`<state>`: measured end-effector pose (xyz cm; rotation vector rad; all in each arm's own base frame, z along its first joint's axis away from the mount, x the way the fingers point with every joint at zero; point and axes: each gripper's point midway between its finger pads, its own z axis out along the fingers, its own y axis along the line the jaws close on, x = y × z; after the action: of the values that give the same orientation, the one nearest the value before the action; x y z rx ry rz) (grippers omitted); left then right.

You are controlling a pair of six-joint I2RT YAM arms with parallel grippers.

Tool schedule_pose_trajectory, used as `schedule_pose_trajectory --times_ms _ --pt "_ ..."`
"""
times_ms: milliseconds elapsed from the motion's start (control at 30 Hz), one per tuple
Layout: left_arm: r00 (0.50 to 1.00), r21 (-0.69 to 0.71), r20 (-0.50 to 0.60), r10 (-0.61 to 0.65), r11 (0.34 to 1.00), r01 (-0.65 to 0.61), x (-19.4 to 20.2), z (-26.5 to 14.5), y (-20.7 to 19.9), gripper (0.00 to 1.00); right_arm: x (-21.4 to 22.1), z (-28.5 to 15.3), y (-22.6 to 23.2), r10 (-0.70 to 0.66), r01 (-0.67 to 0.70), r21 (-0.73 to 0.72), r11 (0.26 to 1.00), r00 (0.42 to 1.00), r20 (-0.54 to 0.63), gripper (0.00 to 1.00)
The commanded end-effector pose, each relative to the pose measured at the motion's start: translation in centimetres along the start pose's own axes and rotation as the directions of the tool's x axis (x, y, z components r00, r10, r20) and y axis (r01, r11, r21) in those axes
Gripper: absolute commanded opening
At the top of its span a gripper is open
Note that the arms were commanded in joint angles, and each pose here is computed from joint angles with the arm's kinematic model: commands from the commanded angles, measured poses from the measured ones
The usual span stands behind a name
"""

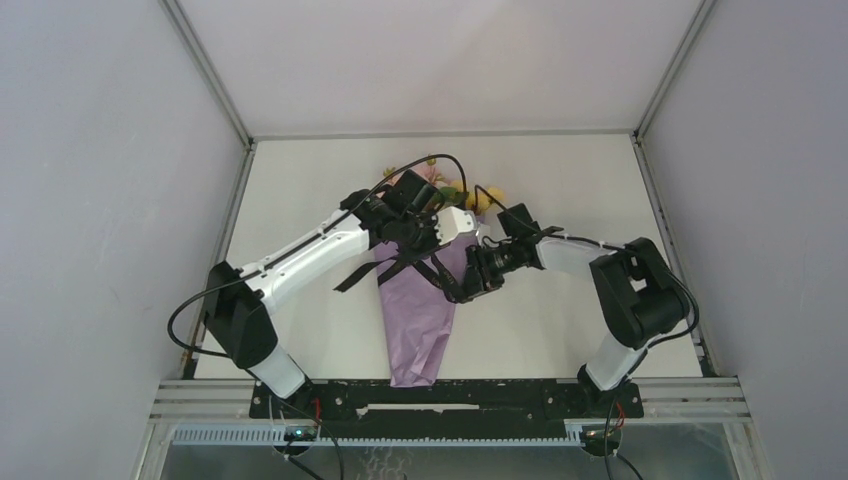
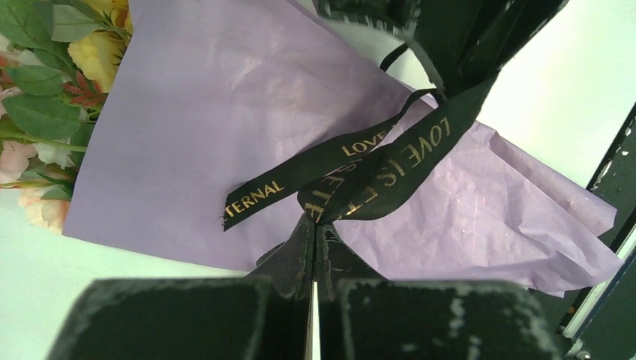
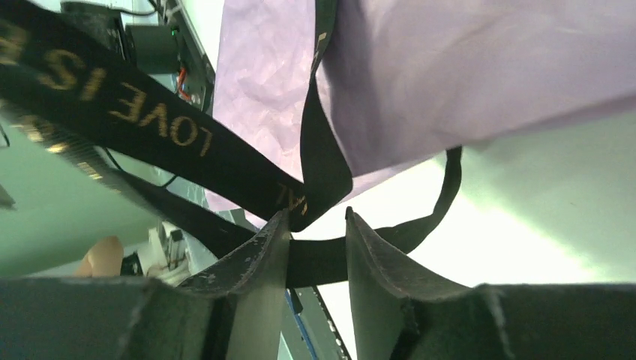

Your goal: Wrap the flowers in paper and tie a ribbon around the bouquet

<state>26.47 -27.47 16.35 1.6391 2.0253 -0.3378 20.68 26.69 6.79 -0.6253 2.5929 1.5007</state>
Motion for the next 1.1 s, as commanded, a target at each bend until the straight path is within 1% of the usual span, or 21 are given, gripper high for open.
schedule_pose_trajectory --times_ms 0,33,67,200,267,367,433,567,700,767,833,933,1067 --pt "0.999 0.020 0.034 -0.031 0.999 0.030 -0.7 0.4 -0.1 0.00 -3.4 -3.5 0.6 -0.087 0.080 0.057 0.995 0.987 0.136 0.45" --pt "0.999 0.025 0.036 -0.037 0.999 0.036 -0.7 0.4 -0.2 0.00 -4.0 -4.1 0.2 -0.080 0.069 0.072 0.995 0.984 0.162 0.49" --pt "0.998 0.027 0.040 -0.040 0.999 0.039 -0.8 0.4 -0.3 0.00 -4.4 -4.7 -0.1 -0.067 0.053 0.084 0.995 0.980 0.185 0.51" --pt "0.997 0.028 0.059 -0.055 0.998 0.053 -1.1 0.5 -0.3 0.00 -6.6 -7.0 -1.3 -0.045 0.002 0.145 0.989 0.955 0.293 0.52" --pt "0.995 0.025 0.069 -0.069 0.997 0.067 -1.3 0.6 -0.4 0.00 -7.5 -8.2 -1.4 -0.072 -0.005 0.217 0.976 0.936 0.345 0.51" --pt "0.990 0.017 0.109 -0.093 0.996 0.092 -2.0 0.2 -0.3 0.00 -7.7 -9.8 -1.1 -0.147 -0.006 0.353 0.936 0.902 0.405 0.45" --pt "0.987 0.024 0.127 -0.103 0.995 0.101 -2.4 0.1 -0.5 0.00 -7.3 -10.3 0.7 -0.226 0.043 0.378 0.925 0.863 0.453 0.42" --pt "0.985 0.030 0.133 -0.110 0.994 0.107 -2.6 -0.1 -0.6 0.00 -4.4 -9.4 4.5 -0.323 0.155 0.337 0.929 0.784 0.530 0.39" --pt "0.986 0.031 0.120 -0.112 0.994 0.109 -2.3 0.2 -0.6 0.00 -1.4 -6.7 7.3 -0.424 0.300 0.303 0.905 0.710 0.562 0.41" --pt "0.987 0.036 0.115 -0.113 0.993 0.109 -2.2 0.4 -0.6 0.00 -0.9 -5.2 7.5 -0.471 0.350 0.316 0.882 0.668 0.576 0.42" --pt "0.987 0.038 0.114 -0.115 0.993 0.111 -2.1 0.4 -0.7 0.00 -1.3 -4.3 8.0 -0.502 0.388 0.322 0.864 0.618 0.604 0.43" --pt "0.987 0.038 0.116 -0.115 0.993 0.112 -2.1 0.3 -0.7 0.00 -2.1 -3.1 7.3 -0.490 0.371 0.321 0.871 0.634 0.598 0.43" --pt "0.987 0.037 0.116 -0.109 0.994 0.105 -1.9 0.1 -0.8 0.00 -2.9 -2.6 5.7 -0.477 0.314 0.364 0.877 0.656 0.584 0.44"
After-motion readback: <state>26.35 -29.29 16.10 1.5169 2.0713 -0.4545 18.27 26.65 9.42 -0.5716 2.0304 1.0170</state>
